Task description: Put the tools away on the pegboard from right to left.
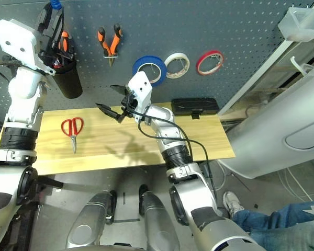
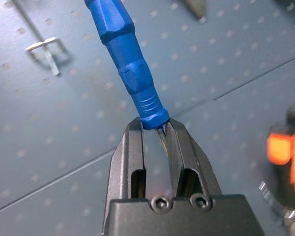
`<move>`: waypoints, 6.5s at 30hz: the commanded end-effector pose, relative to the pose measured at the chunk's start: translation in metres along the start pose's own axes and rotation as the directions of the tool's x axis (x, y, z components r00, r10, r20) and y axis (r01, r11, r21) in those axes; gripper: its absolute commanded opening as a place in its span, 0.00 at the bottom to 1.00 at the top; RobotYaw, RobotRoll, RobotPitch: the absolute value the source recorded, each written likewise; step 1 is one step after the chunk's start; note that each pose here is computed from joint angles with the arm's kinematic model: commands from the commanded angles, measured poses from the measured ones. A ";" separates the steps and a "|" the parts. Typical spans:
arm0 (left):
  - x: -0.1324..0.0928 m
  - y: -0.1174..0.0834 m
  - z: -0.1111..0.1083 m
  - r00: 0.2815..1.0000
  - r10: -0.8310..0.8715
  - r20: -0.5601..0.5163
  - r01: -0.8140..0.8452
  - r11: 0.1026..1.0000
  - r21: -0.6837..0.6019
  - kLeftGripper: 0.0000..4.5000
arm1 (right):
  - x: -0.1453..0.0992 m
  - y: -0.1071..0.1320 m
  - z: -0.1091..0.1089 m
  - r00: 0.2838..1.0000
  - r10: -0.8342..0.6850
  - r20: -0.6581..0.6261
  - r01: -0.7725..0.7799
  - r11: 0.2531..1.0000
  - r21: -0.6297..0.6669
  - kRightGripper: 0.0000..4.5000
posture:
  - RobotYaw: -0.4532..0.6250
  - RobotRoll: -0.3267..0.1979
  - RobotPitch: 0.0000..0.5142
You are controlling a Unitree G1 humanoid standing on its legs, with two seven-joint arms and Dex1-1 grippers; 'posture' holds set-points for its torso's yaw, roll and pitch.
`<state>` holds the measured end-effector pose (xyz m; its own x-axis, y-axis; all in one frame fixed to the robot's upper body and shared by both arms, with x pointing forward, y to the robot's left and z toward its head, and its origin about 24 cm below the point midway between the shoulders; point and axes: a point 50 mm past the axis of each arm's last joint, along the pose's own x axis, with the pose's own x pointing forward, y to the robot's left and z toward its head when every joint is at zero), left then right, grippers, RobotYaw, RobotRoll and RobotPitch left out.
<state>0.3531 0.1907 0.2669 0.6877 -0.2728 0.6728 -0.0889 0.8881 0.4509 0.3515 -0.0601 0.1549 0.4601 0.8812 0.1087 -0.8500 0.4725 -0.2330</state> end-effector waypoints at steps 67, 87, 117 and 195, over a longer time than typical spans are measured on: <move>-0.130 -0.121 -0.065 0.714 -0.633 -0.300 0.534 0.769 -0.351 0.99 | -0.060 -0.015 -0.059 0.953 -0.155 -0.262 0.170 0.985 0.035 1.00 | 0.55 0.62 0.50; -0.184 -0.097 -0.139 0.527 -0.289 -0.799 0.070 0.952 -0.298 0.99 | -0.040 0.020 -0.081 0.901 -0.135 -0.413 0.214 0.965 0.153 1.00 | 0.53 0.62 0.69; -0.222 -0.044 -0.165 0.296 0.039 -0.954 -0.333 0.941 -0.064 0.99 | -0.036 0.029 -0.064 0.916 -0.124 -0.382 0.196 0.968 0.158 1.00 | 0.47 0.62 0.71; -0.207 0.036 -0.087 0.708 0.410 -0.575 -0.473 0.880 0.045 0.01 | 0.001 0.028 -0.006 0.995 0.085 -0.053 -0.081 0.994 0.076 1.00 | 0.56 0.62 0.53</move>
<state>0.2719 0.3094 0.0837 0.8789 0.3887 0.2765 -0.4300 0.8965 0.1067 0.3313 -0.0497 0.1403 0.4185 0.9080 0.0200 -0.8948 0.4160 -0.1620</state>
